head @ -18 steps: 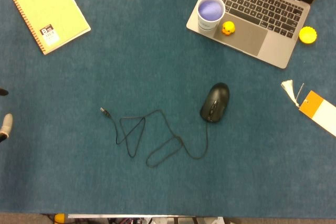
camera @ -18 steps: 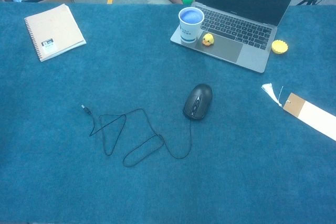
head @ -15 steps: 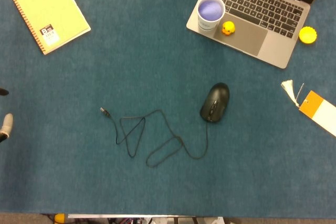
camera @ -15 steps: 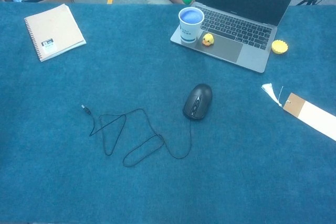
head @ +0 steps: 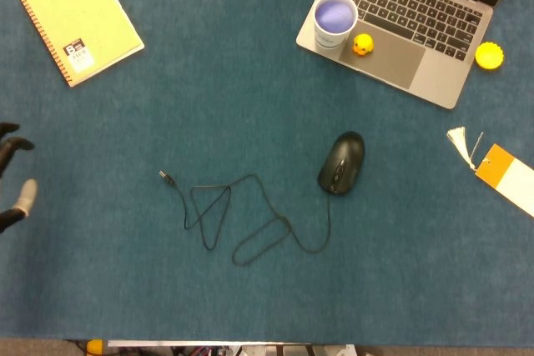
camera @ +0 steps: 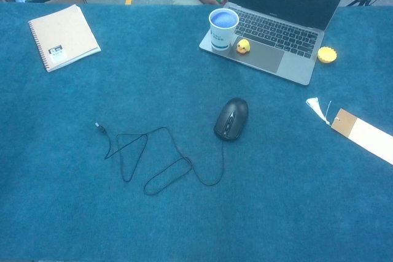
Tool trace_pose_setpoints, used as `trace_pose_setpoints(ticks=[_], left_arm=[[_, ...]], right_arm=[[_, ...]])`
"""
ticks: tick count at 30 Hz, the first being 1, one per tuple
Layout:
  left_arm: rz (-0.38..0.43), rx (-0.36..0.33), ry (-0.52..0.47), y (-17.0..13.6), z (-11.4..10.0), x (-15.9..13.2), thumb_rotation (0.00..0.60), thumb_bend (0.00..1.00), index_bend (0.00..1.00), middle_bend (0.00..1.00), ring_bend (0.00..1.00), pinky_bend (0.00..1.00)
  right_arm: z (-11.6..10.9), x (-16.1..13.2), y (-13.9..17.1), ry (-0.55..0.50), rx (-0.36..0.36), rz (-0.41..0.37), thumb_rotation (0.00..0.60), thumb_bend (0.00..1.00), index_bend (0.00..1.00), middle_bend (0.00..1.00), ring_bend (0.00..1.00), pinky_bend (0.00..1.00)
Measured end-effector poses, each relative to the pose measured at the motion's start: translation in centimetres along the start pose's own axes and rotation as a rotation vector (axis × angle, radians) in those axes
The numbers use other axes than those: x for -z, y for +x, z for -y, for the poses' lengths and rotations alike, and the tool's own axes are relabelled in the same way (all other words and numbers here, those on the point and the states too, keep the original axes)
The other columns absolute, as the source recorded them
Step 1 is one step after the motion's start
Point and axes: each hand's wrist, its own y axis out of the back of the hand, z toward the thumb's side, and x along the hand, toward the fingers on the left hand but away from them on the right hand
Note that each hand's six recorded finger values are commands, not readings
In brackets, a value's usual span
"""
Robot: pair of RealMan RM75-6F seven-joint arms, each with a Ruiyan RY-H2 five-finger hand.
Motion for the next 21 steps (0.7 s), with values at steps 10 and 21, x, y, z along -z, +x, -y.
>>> trace_pose_setpoints(ticks=[10,21], left_arm=[[0.221,0.146,0.035,3.0,2.1,-4.0,0.600,0.34,0.34,0.24,0.10,0.00],[0.472,0.261,0.120,4.9,6.1,-9.1,0.600,0.34,0.36,0.26,0.10,0.00]], right_arm=[[-0.8,-0.3,-0.5,0.030,0.011,-0.003,0.600,0.37,0.61,0.45,0.35,0.42],[-0.9,-0.2,-0.3,0.045,0.012,0.015,0.600,0.37,0.61,0.45,0.35,0.42]])
